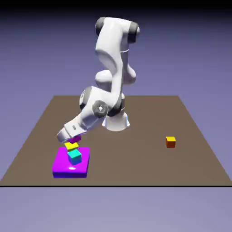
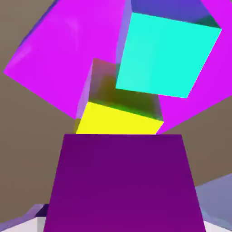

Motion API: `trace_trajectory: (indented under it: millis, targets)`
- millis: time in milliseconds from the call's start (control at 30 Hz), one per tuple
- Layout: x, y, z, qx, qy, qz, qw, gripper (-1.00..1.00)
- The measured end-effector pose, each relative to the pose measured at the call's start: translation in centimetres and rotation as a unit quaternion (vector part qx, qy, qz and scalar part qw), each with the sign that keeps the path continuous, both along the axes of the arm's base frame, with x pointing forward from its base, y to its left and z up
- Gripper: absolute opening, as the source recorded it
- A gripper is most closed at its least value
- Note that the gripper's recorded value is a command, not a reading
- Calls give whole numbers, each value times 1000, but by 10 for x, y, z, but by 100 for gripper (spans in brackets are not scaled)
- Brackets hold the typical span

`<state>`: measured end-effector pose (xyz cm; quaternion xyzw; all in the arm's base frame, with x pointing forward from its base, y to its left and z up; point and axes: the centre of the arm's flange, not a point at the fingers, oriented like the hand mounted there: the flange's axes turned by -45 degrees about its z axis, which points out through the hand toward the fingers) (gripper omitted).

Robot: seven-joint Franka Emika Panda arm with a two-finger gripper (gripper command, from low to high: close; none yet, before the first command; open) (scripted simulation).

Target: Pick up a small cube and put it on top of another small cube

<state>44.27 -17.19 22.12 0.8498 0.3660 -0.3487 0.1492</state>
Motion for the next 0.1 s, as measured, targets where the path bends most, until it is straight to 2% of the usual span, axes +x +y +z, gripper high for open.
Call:
trace_trajectory:
  millis: [33,100]
  targets:
    - [0,0,0,0,0,0,1000,100]
    - [0,0,0,-1,0,1,1000,100]
